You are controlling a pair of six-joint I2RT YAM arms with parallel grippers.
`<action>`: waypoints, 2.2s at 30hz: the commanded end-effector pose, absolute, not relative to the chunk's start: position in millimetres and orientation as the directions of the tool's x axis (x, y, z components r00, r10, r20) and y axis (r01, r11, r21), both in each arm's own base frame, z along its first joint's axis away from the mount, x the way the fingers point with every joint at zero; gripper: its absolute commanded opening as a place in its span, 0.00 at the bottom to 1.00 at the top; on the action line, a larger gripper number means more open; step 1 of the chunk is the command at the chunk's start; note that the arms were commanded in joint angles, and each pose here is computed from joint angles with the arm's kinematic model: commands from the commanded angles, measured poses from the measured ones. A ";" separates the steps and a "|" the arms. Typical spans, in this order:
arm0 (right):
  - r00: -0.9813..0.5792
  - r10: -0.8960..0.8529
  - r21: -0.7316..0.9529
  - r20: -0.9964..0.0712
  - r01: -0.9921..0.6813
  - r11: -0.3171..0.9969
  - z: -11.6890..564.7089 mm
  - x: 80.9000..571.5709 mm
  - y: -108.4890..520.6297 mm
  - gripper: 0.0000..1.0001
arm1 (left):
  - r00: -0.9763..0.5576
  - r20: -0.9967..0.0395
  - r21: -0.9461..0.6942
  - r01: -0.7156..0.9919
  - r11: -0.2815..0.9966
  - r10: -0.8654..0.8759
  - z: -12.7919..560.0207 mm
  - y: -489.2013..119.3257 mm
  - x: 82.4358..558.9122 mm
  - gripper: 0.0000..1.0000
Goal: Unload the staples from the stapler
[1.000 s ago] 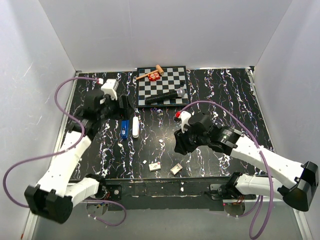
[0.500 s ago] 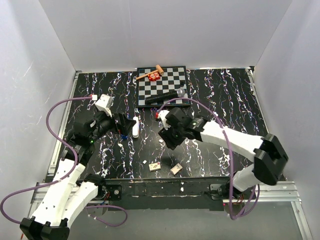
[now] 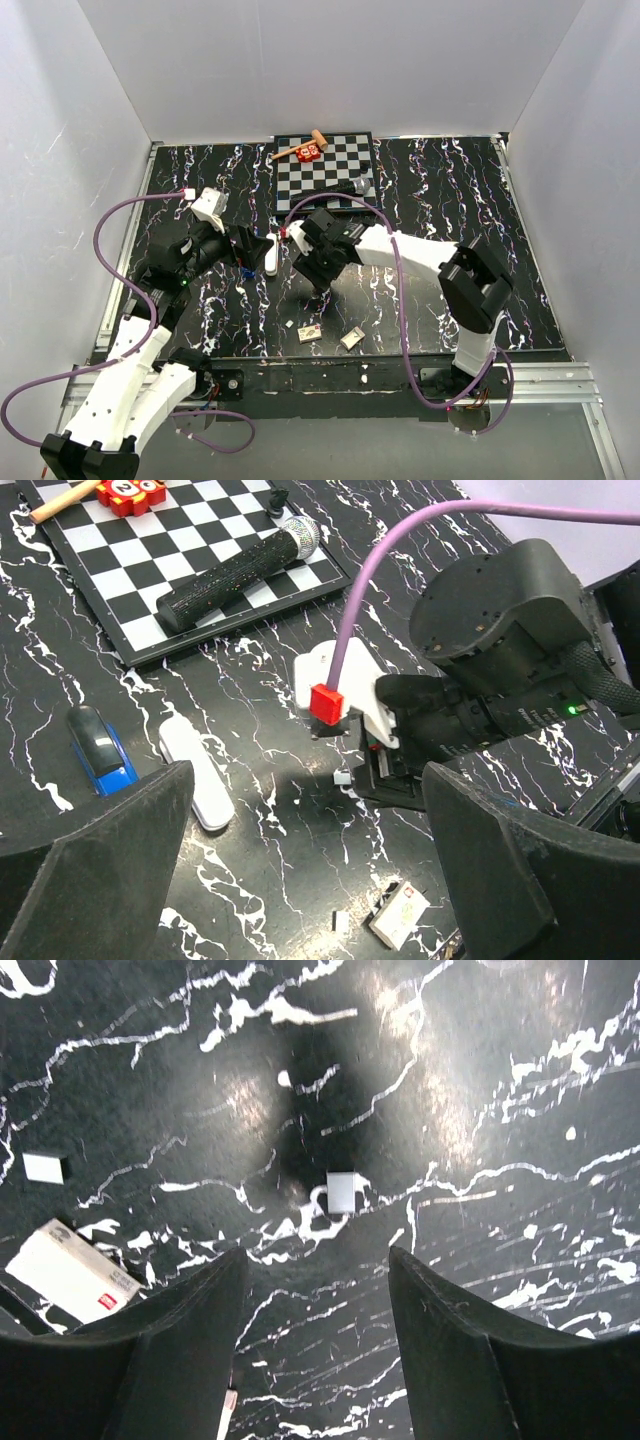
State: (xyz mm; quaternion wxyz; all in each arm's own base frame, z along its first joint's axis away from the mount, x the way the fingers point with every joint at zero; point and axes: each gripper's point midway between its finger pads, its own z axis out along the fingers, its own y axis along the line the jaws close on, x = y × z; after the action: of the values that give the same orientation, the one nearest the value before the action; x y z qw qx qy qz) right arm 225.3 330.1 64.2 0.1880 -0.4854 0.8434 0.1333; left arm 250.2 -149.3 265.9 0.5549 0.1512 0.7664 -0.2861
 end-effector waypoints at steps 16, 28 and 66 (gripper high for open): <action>-0.460 -0.775 0.098 -0.433 -0.879 0.466 40.1 240.2 349.4 0.63 | -0.347 -0.935 -0.274 0.566 0.778 -0.077 262.4 -153.8 251.5 0.98; -0.483 -0.764 0.093 -0.427 -0.864 0.495 26.4 246.1 352.3 0.58 | -0.355 -0.932 -0.277 0.568 0.775 -0.073 260.7 -155.0 252.3 0.98; -0.525 -0.774 -0.021 -0.353 -0.823 0.568 19.1 236.4 335.7 0.17 | -0.346 -0.935 -0.278 0.586 0.761 -0.075 264.2 -156.9 247.5 0.98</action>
State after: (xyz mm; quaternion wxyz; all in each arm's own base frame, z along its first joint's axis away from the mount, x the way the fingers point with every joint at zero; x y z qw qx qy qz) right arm 240.4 345.7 23.1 0.1801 -0.4595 0.8643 0.0969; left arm 250.5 -155.1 261.1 0.5421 0.1602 0.7693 -0.2978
